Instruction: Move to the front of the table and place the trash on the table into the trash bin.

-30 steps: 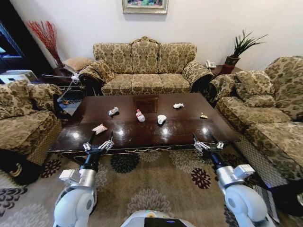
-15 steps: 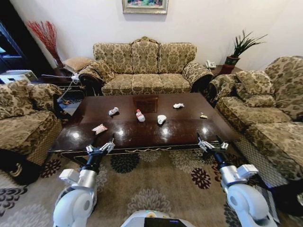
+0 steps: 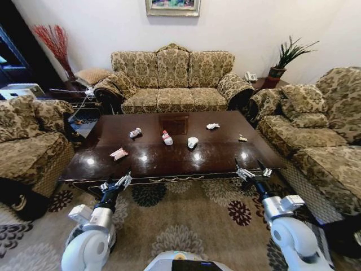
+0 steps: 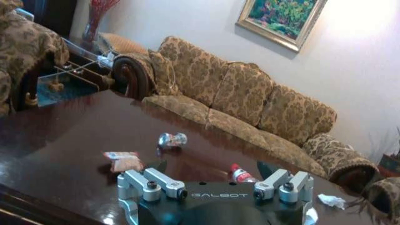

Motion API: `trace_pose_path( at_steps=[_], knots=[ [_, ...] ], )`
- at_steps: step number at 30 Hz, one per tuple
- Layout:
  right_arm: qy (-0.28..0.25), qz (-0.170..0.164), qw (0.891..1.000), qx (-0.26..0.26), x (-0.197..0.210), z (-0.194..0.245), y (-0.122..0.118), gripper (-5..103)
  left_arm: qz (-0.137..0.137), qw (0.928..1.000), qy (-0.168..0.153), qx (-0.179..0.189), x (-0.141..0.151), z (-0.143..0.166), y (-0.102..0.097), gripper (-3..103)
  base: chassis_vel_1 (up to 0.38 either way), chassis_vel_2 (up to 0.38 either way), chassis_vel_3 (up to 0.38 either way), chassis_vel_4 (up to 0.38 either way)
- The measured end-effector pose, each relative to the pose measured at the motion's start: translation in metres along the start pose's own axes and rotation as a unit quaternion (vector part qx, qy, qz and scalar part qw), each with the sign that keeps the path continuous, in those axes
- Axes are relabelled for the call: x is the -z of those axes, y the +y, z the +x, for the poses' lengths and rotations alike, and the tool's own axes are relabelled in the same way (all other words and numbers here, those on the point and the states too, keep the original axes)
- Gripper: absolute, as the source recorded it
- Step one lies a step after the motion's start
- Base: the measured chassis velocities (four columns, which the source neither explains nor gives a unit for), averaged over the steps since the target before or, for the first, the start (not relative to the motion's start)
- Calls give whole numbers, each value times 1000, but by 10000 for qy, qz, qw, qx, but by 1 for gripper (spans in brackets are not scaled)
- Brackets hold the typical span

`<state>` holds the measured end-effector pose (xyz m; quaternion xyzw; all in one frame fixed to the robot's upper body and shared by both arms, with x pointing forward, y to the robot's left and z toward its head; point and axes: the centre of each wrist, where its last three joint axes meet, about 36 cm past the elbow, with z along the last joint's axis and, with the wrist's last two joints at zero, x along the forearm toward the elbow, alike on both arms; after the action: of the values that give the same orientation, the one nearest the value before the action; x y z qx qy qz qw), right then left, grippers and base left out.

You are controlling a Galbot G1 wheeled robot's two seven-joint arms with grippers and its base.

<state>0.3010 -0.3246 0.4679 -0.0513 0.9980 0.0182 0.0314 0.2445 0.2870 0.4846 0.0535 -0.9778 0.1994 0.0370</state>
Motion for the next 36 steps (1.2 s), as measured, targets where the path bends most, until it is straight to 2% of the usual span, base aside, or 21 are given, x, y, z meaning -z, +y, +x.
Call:
trace_pose_path(
  at_steps=[14, 18, 19, 21, 22, 25, 27, 29, 31, 36],
  knots=[
    [-76, -120, 9999, -10, -5, 6, 4, 100, -129, 9998, 23, 173, 0, 0, 5, 98, 221, 151, -206, -152],
    [-121, -167, 9998, -6, -7, 7, 4, 100, -526, 9977, 26, 421, -11, -4, 18, 98, 298, 265, -289, -275],
    [-156, -167, 9997, -1, -5, 5, 4, 100, -803, 9951, 9, 580, -18, -6, 31, 98, 254, 242, -240, -283],
    [-241, -165, 9996, 36, 1, 0, 6, 100, -1086, 9910, 50, 782, -26, -8, 50, 98, 146, 200, -131, -203],
    [-241, -165, 9996, 36, 1, 0, 6, 100, -1086, 9910, 50, 782, -26, -8, 50, 98, 121, 158, -131, -203],
    [-367, -138, 9991, 152, 9, -1, 10, 100, -1437, 9849, 184, 952, -35, -5, 81, 99, 84, 84, -39, -46],
    [-390, -126, 9990, 190, 10, 0, 10, 100, -1505, 9837, 247, 958, -37, -3, 87, 99, 33, 11, 2, -10],
    [-488, -106, 9982, 340, 10, 4, 12, 100, -1656, 9803, 454, 976, -45, 3, 98, 99, -17, -42, 16, 13],
    [-532, -102, 9978, 376, 11, 5, 12, 100, -1681, 9794, 522, 986, -48, 5, 100, 99, -47, -83, 32, 21],
    [-768, 144, 9966, 251, 7, 5, 14, 100, -1765, 9751, 852, 1041, -66, 13, 112, 99, -16, -30, 3, 8]
  ],
)
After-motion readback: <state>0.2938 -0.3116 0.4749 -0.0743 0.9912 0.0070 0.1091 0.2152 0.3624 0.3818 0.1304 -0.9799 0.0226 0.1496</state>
